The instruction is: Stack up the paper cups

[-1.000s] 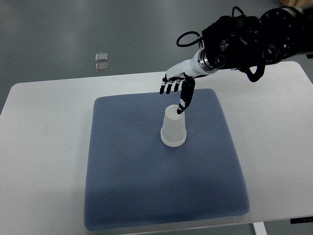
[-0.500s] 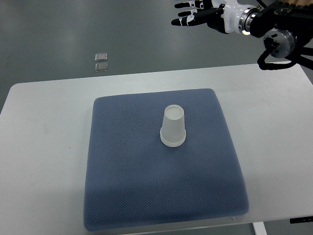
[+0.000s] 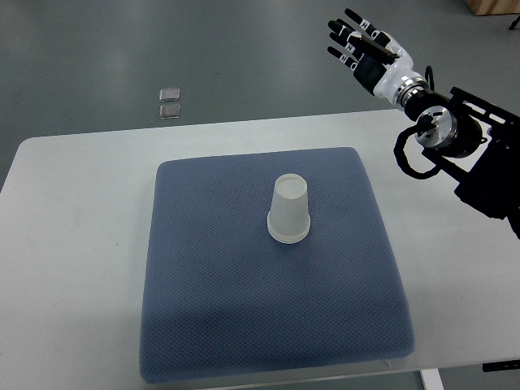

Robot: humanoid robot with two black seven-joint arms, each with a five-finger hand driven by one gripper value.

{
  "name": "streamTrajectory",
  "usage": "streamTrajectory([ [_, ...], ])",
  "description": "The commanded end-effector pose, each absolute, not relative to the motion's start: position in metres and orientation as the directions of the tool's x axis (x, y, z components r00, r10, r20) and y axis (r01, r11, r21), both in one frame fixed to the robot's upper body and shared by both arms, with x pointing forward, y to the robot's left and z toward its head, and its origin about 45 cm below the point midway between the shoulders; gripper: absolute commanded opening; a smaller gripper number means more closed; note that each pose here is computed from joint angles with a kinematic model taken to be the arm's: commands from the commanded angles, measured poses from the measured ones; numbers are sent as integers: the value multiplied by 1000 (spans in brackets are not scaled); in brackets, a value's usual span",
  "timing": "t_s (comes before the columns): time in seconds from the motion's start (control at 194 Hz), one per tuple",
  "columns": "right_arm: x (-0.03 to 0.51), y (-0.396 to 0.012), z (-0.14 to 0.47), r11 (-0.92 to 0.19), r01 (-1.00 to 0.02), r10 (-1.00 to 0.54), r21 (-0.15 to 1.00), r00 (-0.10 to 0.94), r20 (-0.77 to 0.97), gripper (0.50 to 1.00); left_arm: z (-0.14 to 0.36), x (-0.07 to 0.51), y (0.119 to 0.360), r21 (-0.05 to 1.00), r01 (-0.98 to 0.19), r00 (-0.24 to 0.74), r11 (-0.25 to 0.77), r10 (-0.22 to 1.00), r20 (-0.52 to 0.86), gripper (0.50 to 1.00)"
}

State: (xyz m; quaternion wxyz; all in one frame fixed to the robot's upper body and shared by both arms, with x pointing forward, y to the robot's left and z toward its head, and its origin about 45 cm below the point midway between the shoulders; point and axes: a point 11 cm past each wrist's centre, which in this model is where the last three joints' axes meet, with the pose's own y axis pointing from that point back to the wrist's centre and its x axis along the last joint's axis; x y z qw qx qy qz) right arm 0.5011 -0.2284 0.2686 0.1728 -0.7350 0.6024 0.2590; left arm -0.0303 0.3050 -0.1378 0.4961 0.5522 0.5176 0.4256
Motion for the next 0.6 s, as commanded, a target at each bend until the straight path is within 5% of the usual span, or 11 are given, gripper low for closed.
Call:
streamTrajectory([
  [0.0,496,-232,242,-187,-980,-750,68,98,-655,901,-138,-30,304,988,149,99,31,994,-46,1000],
  [0.593,475,-263,195,-212,-976,-686,46,115,-718,926,-138,-30,299,988,150,99,46,993,-61,1000],
])
